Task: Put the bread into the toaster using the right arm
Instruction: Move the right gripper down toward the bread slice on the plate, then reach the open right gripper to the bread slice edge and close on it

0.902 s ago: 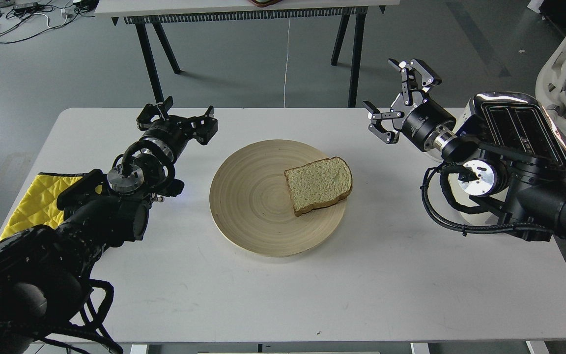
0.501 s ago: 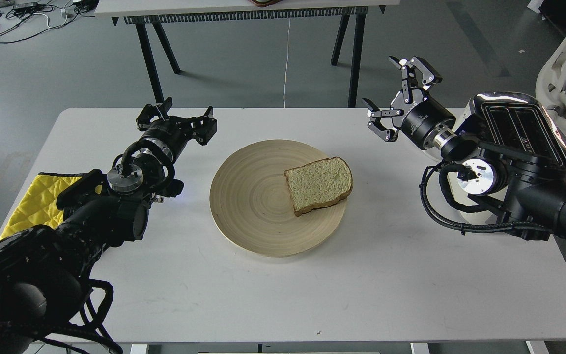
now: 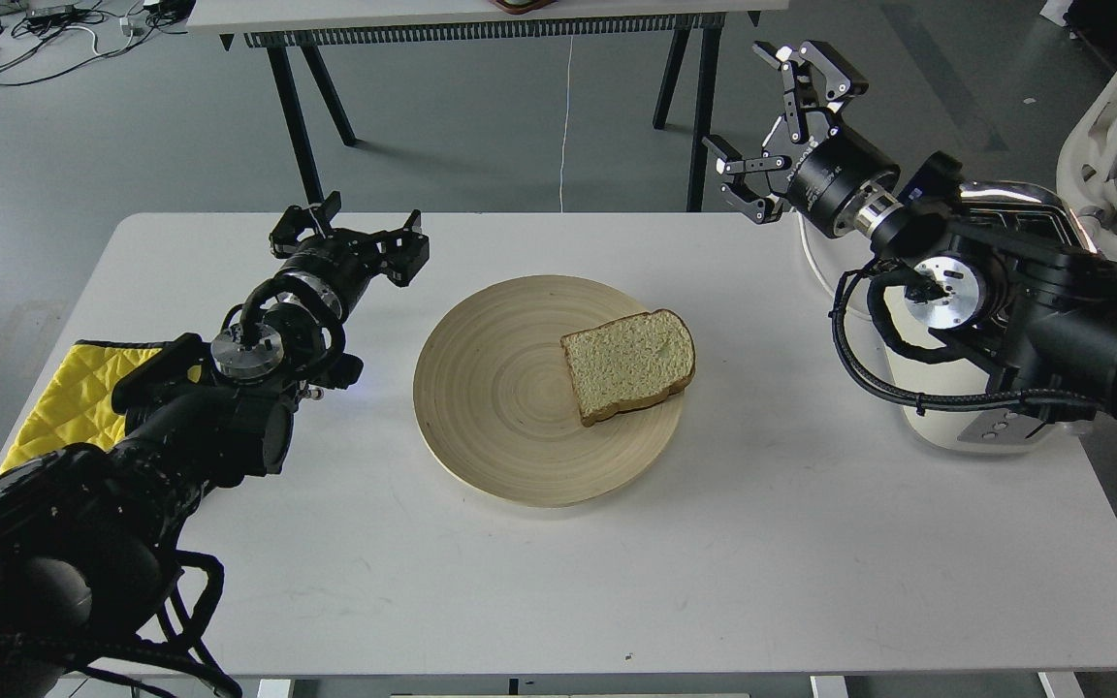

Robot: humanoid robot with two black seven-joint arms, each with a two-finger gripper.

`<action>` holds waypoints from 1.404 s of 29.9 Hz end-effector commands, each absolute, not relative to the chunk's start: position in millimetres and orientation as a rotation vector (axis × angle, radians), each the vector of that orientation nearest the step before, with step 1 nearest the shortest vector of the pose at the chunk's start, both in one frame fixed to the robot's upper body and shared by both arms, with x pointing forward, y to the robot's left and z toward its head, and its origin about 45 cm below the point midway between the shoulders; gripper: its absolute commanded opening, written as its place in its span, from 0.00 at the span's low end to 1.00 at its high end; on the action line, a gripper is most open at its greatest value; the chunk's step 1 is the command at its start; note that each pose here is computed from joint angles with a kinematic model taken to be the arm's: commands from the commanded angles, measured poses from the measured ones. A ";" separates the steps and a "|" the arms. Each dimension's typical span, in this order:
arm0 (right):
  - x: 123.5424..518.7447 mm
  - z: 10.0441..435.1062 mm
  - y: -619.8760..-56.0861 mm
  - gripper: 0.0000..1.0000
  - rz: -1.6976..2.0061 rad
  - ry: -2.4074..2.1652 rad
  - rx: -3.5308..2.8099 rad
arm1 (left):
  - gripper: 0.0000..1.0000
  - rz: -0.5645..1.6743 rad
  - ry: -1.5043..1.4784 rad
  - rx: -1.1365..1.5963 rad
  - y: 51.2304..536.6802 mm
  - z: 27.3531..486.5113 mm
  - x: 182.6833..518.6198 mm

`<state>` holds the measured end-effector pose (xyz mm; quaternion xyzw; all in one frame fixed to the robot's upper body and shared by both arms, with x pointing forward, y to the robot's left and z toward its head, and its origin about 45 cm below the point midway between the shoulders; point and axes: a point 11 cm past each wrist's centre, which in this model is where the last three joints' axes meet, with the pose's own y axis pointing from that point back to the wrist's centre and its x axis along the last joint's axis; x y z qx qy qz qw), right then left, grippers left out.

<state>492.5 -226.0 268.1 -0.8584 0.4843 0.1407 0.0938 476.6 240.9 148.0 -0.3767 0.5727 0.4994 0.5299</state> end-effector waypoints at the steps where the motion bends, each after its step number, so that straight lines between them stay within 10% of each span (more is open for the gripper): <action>1: 493.2 270.8 -238.9 0.98 0.343 1.526 -2.573 | 1.00 1.191 1.367 -0.899 240.6 148.1 476.6; 21: 464.1 174.2 -218.8 0.98 -0.293 1.989 -2.950 | 1.00 1.191 1.367 -0.899 240.6 148.1 476.6; 42: 410.7 118.0 -190.4 0.85 -0.154 1.890 -3.122 | 1.00 1.191 1.368 -0.901 240.7 148.1 476.6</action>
